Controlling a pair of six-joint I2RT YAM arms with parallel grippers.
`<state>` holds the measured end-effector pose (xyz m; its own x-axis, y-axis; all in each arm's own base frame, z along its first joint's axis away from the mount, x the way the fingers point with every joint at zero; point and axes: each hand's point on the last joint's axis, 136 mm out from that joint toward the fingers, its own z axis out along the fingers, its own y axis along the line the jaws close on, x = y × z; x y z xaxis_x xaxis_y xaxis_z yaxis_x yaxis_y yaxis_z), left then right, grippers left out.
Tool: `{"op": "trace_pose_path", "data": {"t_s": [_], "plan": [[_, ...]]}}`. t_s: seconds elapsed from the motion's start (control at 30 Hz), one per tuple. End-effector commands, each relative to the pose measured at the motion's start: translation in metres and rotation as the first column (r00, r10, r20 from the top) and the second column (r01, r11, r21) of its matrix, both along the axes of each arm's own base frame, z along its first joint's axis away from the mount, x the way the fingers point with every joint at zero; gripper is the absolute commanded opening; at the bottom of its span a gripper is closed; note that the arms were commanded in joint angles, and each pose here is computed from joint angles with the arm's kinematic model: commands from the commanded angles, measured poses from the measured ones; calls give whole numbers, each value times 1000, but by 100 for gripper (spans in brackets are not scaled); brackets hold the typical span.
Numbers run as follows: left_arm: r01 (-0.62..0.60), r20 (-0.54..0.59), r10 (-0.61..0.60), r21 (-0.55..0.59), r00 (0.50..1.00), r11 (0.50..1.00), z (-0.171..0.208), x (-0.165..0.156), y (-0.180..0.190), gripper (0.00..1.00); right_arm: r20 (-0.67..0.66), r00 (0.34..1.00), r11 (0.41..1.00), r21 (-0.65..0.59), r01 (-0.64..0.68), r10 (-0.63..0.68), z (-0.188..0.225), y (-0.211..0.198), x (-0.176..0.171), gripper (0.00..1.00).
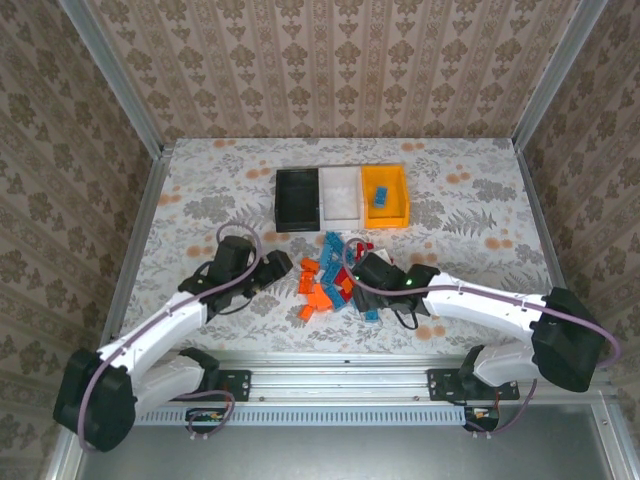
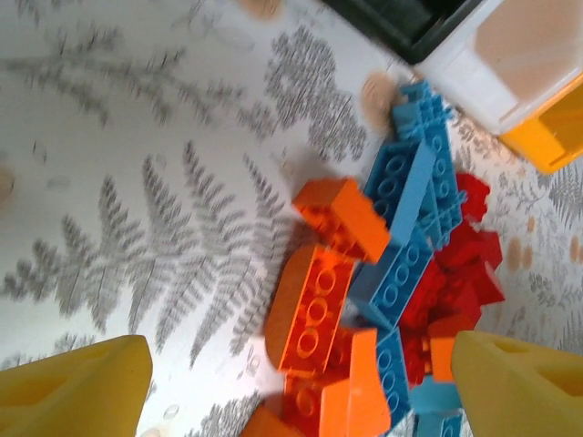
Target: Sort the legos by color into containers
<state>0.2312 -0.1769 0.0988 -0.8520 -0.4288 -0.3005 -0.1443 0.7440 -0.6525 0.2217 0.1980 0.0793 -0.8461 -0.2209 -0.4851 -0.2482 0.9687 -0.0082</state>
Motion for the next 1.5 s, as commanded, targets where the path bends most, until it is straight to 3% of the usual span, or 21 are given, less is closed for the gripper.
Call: {"op": "trace_pose_path", "data": {"t_s": [0.0, 0.4, 0.53, 0.67, 0.97, 1.1, 1.27, 1.47], "plan": [[-35, 6, 35, -35, 999, 999, 6, -8, 2, 87, -15, 997, 995, 71, 76, -75, -5, 4, -2, 80], [60, 24, -59, -8, 998, 998, 6, -18, 0, 92, -99, 978, 982, -36, 183, -186, -62, 16, -26, 62], [56, 30, -55, -11, 998, 998, 5, -18, 2, 92, -79, 973, 976, -60, 212, -216, -69, 12, -28, 46], [46, 44, -45, -11, 998, 999, 8, -15, 4, 92, -22, 971, 969, -74, 237, -239, -60, 5, -26, 32], [37, 92, -35, -13, 995, 999, 28, 7, 0, 92, 109, 961, 964, -42, 261, -256, -9, -27, -22, 26], [46, 86, -45, -15, 995, 999, 26, 19, -8, 95, 150, 951, 962, 23, 272, -272, 26, -48, 11, 26], [102, 73, -94, -120, 993, 987, 27, 43, -31, 98, 194, 927, 946, 114, 302, -320, 61, -67, 94, 27], [120, 91, -95, -320, 991, 940, 51, 85, -44, 97, 135, 954, 962, 92, 258, -269, 43, -47, 189, 27]]}}
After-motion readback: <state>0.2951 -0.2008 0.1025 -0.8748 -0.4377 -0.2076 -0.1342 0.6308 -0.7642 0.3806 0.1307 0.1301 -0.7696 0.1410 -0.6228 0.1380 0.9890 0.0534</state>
